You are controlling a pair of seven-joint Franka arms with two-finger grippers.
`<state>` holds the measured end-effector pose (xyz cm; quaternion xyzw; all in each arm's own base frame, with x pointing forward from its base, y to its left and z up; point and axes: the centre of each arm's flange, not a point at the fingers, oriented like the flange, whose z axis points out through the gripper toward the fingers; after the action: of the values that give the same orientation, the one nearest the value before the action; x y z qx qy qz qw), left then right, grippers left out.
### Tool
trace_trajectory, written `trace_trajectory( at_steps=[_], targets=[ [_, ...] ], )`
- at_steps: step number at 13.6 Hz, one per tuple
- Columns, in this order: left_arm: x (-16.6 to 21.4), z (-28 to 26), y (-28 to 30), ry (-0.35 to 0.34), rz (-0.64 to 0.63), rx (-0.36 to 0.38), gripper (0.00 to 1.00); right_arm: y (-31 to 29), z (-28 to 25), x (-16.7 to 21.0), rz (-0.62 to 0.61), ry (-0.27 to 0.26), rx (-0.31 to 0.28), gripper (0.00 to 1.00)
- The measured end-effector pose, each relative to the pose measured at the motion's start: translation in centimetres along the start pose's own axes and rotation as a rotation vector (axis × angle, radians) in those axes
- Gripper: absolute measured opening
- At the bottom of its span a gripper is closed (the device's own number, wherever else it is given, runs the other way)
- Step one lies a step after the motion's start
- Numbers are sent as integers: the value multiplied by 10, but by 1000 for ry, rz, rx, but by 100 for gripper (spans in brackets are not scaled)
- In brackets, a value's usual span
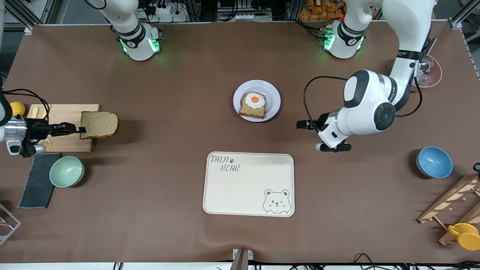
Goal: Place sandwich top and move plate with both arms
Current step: 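Lift the bread slice with the right gripper and carry it toward the plate, then lower the bread slice onto the egg toast with the right gripper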
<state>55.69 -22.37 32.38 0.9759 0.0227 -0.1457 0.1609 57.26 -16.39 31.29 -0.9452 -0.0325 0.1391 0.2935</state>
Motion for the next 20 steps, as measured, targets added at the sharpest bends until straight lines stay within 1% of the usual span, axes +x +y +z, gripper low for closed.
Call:
trace_trajectory(
  at_steps=[2, 4, 5, 8, 10, 12, 15, 17, 20],
  targets=[
    [0, 0, 1, 0, 1, 0, 100, -64, 12, 13, 36, -22, -24, 7],
    [0, 1, 1, 6, 2, -1, 100, -121, 28, 20, 23, -38, -28, 7],
    [1, 1, 1, 9, 0, -2, 100, -144, 36, 20, 15, -48, -32, 7],
    [0, 2, 2, 3, -20, -34, 100, -203, 57, 17, 52, -64, -47, 7],
    [-1, 6, 1, -8, -36, -55, 100, -242, 73, 16, 60, -45, -39, 7],
    [-4, 16, -3, -22, -66, -82, 100, -275, 100, 14, 73, -14, -23, 7],
    [-13, 41, -13, -47, -109, -101, 100, -317, 143, 11, 82, 15, -51, 7],
    [-16, 53, -15, -44, -135, -121, 100, -339, 171, 9, 93, 58, -60, 7],
    [-20, 63, -20, -44, -153, -125, 100, -383, 231, -3, 109, 141, -25, 7]
  ],
)
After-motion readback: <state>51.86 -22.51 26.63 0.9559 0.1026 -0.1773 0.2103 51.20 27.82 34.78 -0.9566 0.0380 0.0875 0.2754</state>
